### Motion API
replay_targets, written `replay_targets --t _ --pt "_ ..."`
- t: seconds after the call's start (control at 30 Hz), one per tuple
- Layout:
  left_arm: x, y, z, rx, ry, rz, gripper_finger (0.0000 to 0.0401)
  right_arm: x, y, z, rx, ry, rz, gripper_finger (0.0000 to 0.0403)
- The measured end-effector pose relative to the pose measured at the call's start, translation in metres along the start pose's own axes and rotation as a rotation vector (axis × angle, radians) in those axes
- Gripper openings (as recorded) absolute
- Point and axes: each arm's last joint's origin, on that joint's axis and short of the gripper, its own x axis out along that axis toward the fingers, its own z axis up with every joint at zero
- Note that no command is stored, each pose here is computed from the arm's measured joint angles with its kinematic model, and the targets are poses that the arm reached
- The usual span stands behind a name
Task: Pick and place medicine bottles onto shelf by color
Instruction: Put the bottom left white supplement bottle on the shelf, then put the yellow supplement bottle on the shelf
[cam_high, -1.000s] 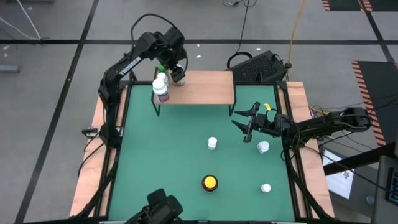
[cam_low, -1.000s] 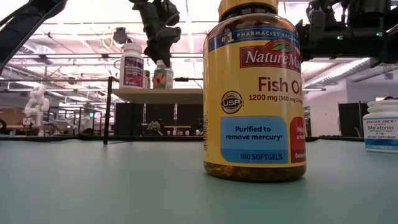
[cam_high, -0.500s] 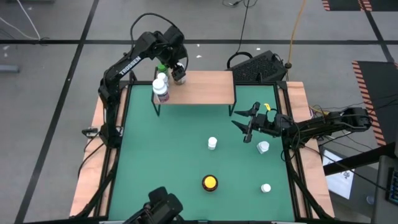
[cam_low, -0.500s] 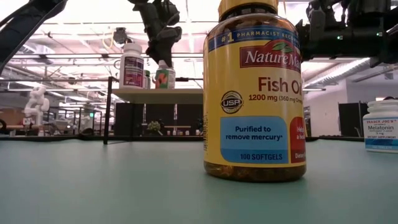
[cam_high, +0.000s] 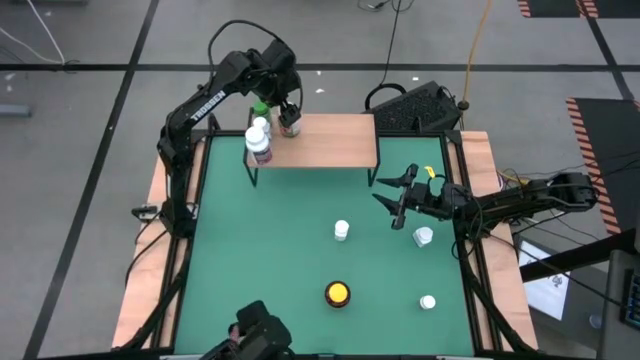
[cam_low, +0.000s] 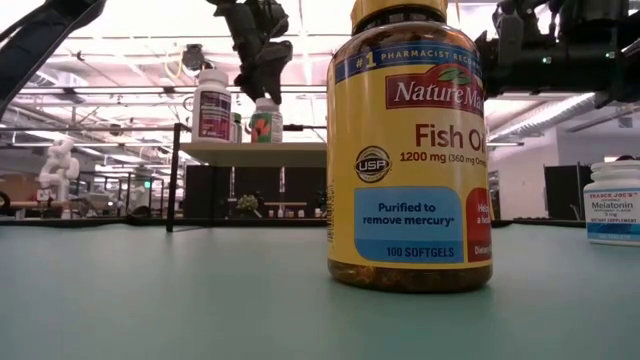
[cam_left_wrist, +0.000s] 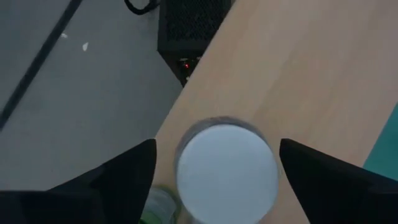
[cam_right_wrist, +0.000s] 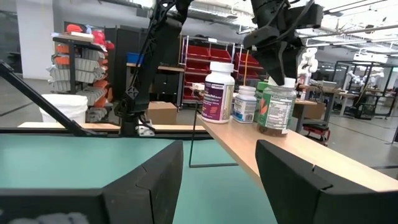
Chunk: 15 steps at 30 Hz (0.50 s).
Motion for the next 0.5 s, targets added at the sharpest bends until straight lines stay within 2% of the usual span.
replay_targets --t 0.17,0.27,0.4,0.5 --pt "-0.038 -0.011 -0.003 0.031 -0.080 0.123 0.0346 0.000 0.000 0.002 0.014 -0.020 -0.002 0.0199" --pt "-0.068 -0.022 -0.009 0.034 -0.148 0.143 0.0346 0.000 0.000 0.002 0.015 -0.023 -0.003 0.0199" --pt "-0.107 -0.051 -0.021 0.080 -0.242 0.049 0.0339 0.000 0.000 0.002 0.010 -0.023 -0.002 0.0199" --pt "-0.119 -0.083 -0.024 0.150 -0.279 -0.040 0.0325 0.000 0.000 0.002 -0.001 -0.023 -0.003 0.0199"
